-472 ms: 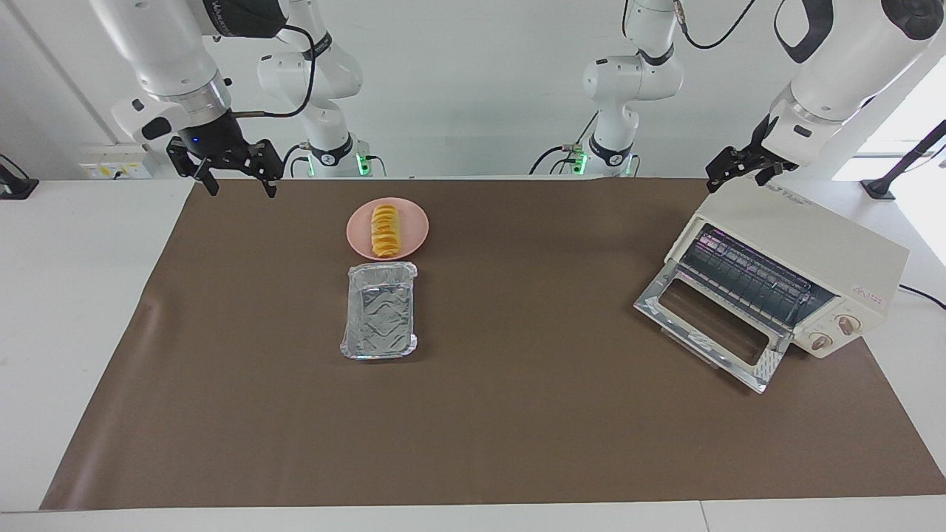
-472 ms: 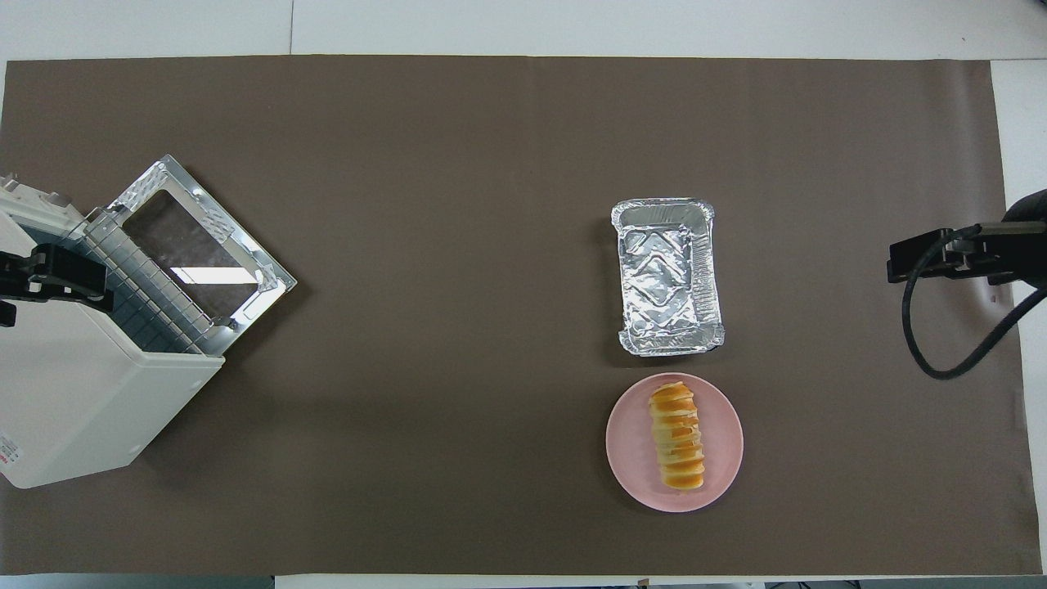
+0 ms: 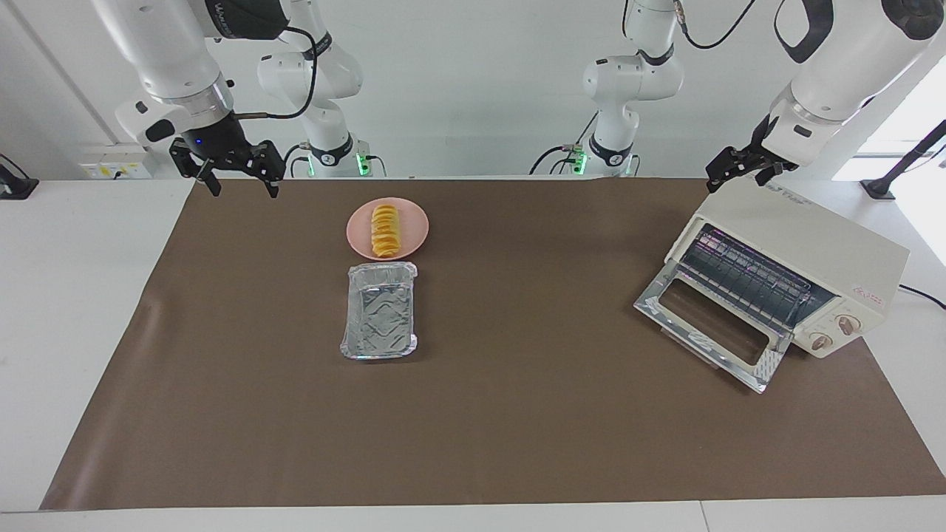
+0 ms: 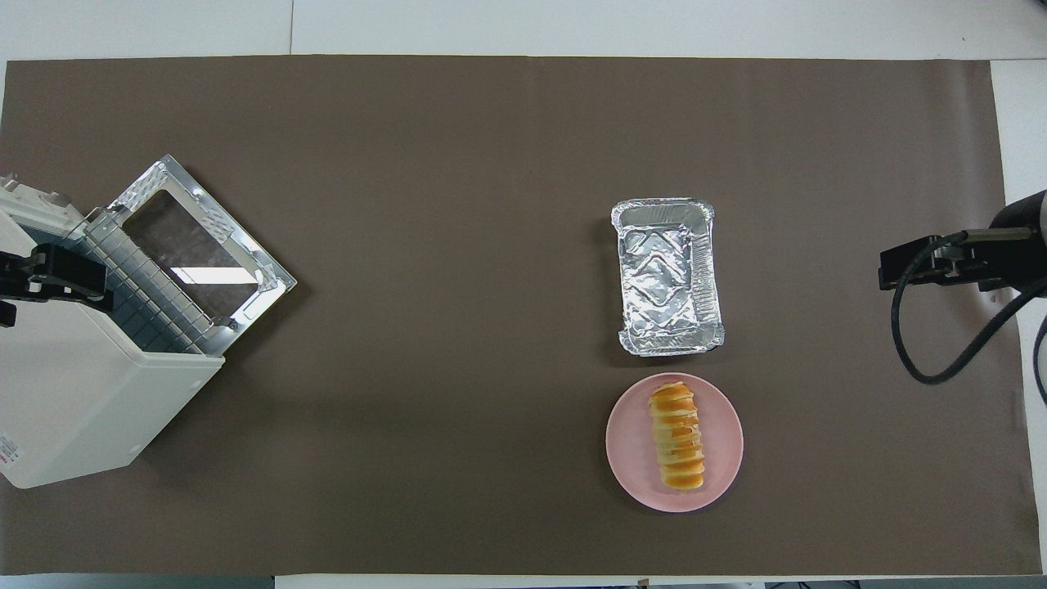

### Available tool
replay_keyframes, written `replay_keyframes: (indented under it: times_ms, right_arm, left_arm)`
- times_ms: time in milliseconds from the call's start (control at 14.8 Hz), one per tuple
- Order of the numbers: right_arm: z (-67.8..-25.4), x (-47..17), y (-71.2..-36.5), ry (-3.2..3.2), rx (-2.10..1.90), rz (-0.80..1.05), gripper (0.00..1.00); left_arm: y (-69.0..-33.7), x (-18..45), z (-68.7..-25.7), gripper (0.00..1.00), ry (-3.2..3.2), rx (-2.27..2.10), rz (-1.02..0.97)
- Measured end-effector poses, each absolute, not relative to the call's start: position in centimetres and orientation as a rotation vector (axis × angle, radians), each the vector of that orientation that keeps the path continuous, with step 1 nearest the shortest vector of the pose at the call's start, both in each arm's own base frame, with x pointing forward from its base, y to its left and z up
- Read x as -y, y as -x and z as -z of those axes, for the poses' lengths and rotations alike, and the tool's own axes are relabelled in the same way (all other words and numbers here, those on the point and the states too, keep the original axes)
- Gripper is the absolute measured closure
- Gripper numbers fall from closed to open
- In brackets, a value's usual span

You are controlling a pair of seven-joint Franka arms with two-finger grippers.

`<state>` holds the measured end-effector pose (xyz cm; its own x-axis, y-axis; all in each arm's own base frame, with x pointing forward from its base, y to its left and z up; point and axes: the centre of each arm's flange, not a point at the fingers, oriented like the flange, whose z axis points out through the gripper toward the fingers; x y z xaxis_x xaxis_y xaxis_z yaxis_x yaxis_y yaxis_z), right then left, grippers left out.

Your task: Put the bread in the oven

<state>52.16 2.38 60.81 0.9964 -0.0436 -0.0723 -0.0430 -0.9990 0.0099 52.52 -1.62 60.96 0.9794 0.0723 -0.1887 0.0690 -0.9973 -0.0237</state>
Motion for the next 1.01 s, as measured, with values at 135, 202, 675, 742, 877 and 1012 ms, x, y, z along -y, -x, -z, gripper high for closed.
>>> replay_keyframes:
  times_ms: [135,202,675,742,877,1012]
  right_arm:
    - [-58.6,-3.7,-51.0,-3.189,0.080,0.185,0.00]
    - [-57.2,-5.1,-50.4,-3.204,0.066,0.189,0.00]
    - [-40.8,-16.3,-44.6,-3.222,0.144,0.262,0.00]
    - [-39.1,-16.8,-43.8,-3.218,0.158,0.264,0.00]
    - [-36.5,-17.6,-42.4,-3.215,0.156,0.236,0.00]
    - [-34.3,-17.6,-41.3,-3.217,0.158,0.197,0.00]
  left_arm:
    - [-52.5,1.6,-61.0,0.00,3.108,0.111,-0.297]
    - [-52.5,1.6,-61.0,0.00,3.108,0.111,-0.297]
    - [-52.5,1.6,-61.0,0.00,3.108,0.111,-0.297]
    - [-52.5,1.6,-61.0,0.00,3.108,0.111,-0.297]
    - [-52.5,1.6,-61.0,0.00,3.108,0.111,-0.297]
    - [-52.5,1.6,-61.0,0.00,3.108,0.111,-0.297]
